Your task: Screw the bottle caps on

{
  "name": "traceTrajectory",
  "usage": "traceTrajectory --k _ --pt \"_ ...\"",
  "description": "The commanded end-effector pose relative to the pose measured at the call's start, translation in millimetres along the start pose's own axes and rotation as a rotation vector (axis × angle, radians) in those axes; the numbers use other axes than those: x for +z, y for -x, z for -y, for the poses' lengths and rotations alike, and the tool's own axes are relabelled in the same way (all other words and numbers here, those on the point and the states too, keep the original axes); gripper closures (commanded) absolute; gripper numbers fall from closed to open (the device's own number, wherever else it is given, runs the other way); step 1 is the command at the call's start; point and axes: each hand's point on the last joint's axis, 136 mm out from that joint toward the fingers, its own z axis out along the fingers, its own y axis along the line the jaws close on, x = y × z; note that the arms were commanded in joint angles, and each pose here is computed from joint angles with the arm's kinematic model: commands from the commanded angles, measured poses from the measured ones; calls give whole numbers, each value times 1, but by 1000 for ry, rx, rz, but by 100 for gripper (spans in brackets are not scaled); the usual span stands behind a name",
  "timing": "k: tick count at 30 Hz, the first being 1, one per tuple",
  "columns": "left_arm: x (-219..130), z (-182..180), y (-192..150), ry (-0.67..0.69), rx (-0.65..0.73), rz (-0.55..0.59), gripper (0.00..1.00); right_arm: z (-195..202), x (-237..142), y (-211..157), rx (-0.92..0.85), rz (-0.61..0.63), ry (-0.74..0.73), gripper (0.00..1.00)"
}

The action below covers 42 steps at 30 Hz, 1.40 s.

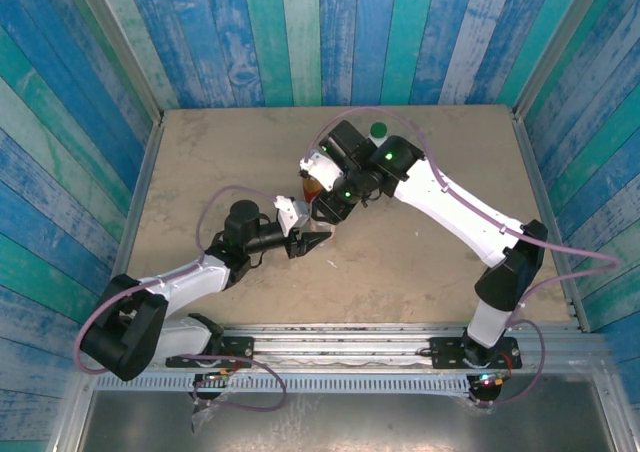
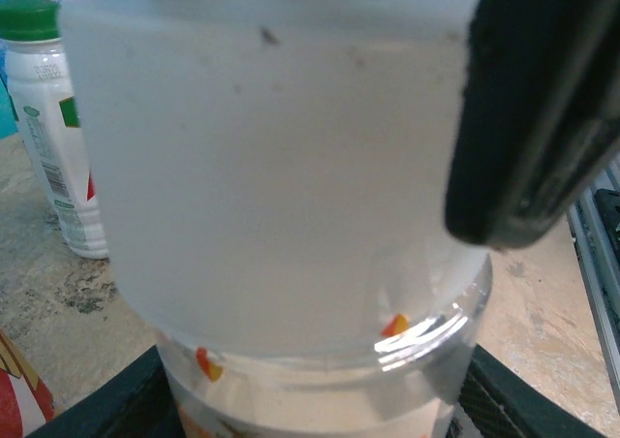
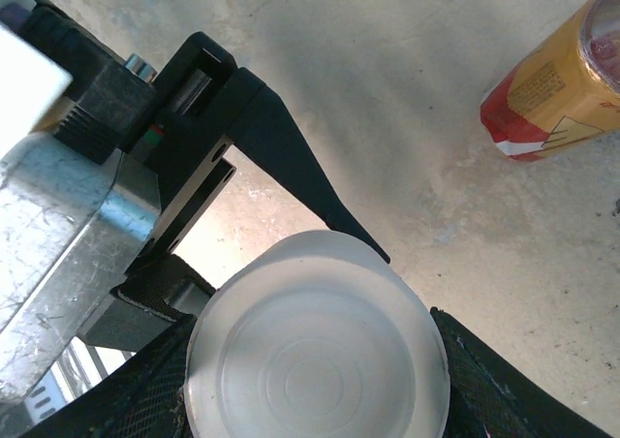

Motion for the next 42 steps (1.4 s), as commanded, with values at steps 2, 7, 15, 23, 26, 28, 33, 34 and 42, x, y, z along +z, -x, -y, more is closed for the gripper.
traceTrajectory --k 2,7,15,23,26,28,33,34,42 --pt "2 -4 19 10 32 57 46 -9 0 -14 -26 -64 19 45" --pt "2 -4 18 10 29 53 46 -9 -13 -4 -26 -20 20 33" --pt "3 -4 17 4 26 50 46 -8 -37 5 -16 74 58 25" --pt "4 -2 18 -15 23 54 46 -7 -55 15 52 194 184 29" --pt "4 -1 18 -17 23 53 46 -3 -51 16 70 196 183 32" --pt "4 -1 19 -22 24 53 46 2 -47 17 107 187 181 43" --pt "4 3 20 -49 22 54 46 8 -39 22 180 173 221 55" --pt "4 4 22 -52 23 60 46 9 -37 21 187 169 228 57" --pt "4 3 26 -49 18 76 46 3 -34 4 228 140 298 63"
